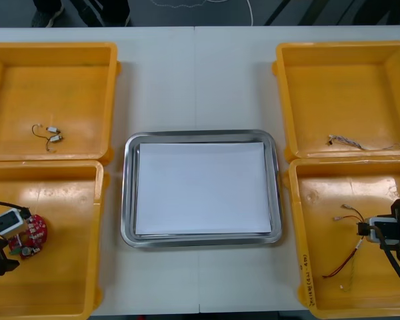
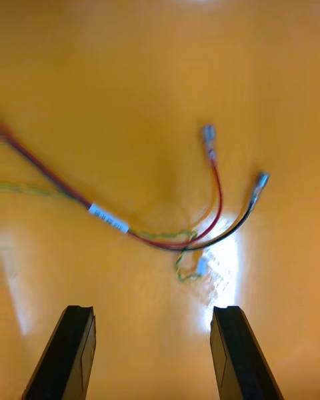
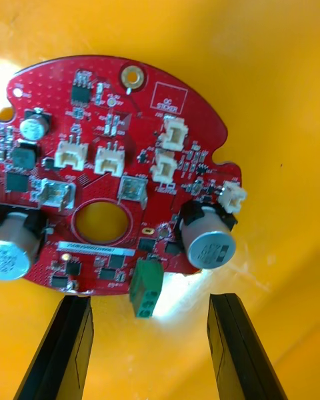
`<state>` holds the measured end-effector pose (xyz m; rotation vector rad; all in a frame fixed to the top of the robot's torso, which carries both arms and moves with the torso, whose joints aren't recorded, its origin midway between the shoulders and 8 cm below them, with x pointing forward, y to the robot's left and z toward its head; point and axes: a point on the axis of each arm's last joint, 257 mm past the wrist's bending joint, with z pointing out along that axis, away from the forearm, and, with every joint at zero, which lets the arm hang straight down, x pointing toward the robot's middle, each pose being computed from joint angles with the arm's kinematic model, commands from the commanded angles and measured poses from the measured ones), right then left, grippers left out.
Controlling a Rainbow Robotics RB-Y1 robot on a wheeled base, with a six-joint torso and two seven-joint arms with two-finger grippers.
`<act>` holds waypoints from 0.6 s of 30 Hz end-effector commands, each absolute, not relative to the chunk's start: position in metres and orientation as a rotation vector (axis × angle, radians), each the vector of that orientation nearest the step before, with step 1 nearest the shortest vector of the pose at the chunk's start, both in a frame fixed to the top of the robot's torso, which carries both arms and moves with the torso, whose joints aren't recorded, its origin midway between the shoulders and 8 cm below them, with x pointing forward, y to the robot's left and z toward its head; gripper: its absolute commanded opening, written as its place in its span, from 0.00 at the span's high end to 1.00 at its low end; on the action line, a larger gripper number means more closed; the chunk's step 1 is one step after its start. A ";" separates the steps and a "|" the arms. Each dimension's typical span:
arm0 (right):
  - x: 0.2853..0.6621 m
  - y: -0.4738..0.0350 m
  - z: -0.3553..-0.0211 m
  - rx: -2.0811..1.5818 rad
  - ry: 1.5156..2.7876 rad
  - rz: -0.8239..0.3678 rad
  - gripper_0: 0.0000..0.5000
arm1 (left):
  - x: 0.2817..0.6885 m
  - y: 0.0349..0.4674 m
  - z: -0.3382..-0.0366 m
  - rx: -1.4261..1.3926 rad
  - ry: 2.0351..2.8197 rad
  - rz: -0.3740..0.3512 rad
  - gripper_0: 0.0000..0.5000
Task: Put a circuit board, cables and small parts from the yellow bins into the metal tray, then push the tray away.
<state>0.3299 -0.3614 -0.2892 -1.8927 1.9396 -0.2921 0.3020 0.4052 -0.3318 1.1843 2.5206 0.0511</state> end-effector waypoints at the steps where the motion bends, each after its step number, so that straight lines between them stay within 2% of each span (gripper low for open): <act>1: 0.335 -0.368 -0.257 -1.701 2.114 -0.340 0.00 | 0.297 0.407 -0.332 1.341 2.427 0.118 0.00; 5: 0.333 -0.363 -0.244 -1.498 2.261 -0.339 0.00 | 0.299 0.407 -0.332 1.339 2.419 0.127 0.00; 7: 0.330 -0.360 -0.243 -1.368 2.340 -0.302 0.00 | 0.301 0.406 -0.333 1.334 2.413 0.133 0.00; 12: 0.330 -0.353 -0.245 -1.181 2.434 -0.234 0.00 | 0.302 0.405 -0.334 1.332 2.411 0.137 0.00; 13: 0.328 -0.351 -0.247 -1.119 2.466 -0.209 0.00 | 0.302 0.406 -0.334 1.331 2.411 0.138 0.03; 15: 0.327 -0.349 -0.249 -1.049 2.496 -0.181 0.00 | 0.302 0.406 -0.334 1.330 2.411 0.141 0.14; 16: 0.324 -0.347 -0.251 -0.946 2.541 -0.146 0.00 | 0.303 0.406 -0.334 1.331 2.409 0.141 0.43; 18: 0.324 -0.346 -0.252 -0.858 2.568 -0.120 0.00 | 0.303 0.405 -0.334 1.330 2.409 0.140 0.74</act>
